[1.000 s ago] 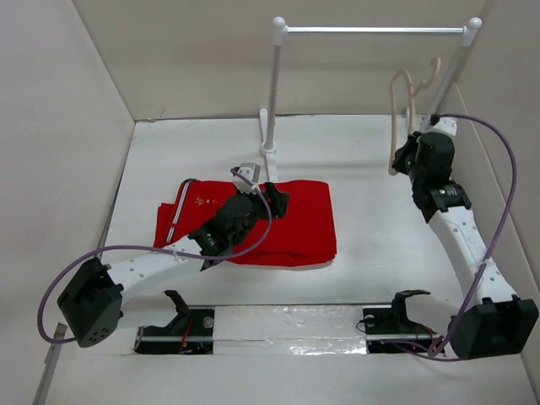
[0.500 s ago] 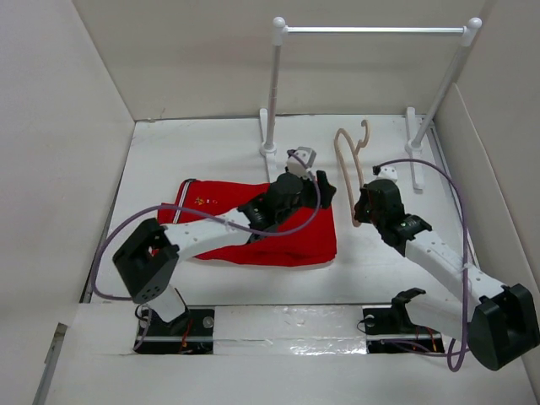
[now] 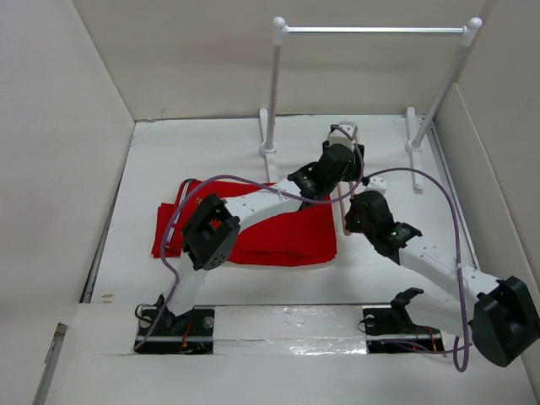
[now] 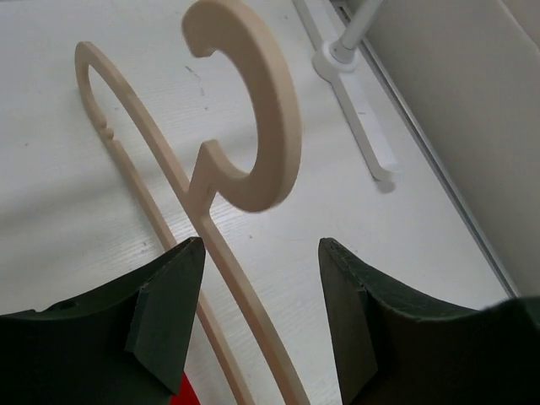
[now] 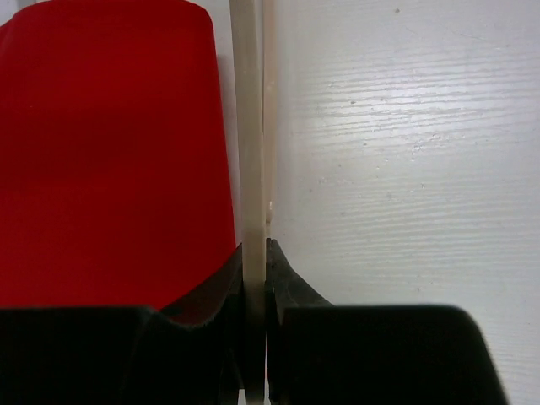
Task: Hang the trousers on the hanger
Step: Pick up the hanger from the clothesline.
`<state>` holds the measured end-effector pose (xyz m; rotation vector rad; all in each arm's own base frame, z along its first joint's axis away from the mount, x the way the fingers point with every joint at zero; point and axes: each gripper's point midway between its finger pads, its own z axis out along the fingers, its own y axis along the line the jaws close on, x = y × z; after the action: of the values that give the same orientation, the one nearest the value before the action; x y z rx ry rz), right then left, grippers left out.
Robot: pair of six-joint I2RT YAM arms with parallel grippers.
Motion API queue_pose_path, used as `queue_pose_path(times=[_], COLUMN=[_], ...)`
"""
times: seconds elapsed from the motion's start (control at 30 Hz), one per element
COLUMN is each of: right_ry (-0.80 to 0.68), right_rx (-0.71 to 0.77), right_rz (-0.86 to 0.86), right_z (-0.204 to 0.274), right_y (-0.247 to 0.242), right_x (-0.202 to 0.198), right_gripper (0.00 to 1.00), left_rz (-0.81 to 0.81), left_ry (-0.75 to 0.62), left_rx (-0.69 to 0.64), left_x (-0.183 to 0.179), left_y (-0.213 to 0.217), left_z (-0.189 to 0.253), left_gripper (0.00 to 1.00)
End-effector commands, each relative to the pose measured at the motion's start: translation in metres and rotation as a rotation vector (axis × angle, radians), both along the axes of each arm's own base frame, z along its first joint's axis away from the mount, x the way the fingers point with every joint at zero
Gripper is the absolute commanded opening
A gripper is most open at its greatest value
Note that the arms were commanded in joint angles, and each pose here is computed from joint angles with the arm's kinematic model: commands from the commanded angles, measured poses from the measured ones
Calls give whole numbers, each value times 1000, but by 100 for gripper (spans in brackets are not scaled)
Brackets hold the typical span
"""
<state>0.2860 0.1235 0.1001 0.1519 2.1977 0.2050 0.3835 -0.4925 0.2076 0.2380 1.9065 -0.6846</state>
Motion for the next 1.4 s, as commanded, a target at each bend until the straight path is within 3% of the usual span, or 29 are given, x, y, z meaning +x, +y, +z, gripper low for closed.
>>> queue_pose_path(times=[0.0, 0.2, 0.4, 0.67, 0.77, 0.8, 0.87, 0.97, 1.2, 1.3, 1.37], right_ry=[-68, -69, -74, -57, -69, -74, -79, -85, -129, -163, -167], right_rx=[24, 41, 62, 70, 68, 69, 70, 75, 116, 129, 136], right_rz=[21, 42, 51, 62, 45, 44, 34, 41, 47, 75, 97], right_z=[15, 17, 20, 15, 19, 21, 23, 25, 45, 63, 69], right_y=[6, 7, 7, 11, 7, 7, 4, 5, 2, 3, 3], right_x=[3, -1, -7, -14, -15, -15, -16, -20, -28, -32, -36], right_gripper=[0, 0, 0, 0, 2, 7, 12, 27, 72, 83, 84], left_rz=[105, 142, 164, 151, 146, 146, 151, 146, 90, 85, 87], left_ry=[-17, -38, -47, -54, -38, -35, -20, -12, 16, 30, 50], left_rx=[36, 74, 71, 18, 17, 13, 4, -35, -253, -337, -376], left_x=[25, 41, 51, 55, 53, 52, 48, 40, 9, -3, -15], left_y=[15, 15, 7, 3, 3, 3, 7, 13, 22, 31, 36], left_z=[6, -8, -15, -10, -17, -18, -24, -24, 1, 10, 9], left_gripper=[53, 53, 45, 25, 5, 0, 0, 0, 0, 0, 0])
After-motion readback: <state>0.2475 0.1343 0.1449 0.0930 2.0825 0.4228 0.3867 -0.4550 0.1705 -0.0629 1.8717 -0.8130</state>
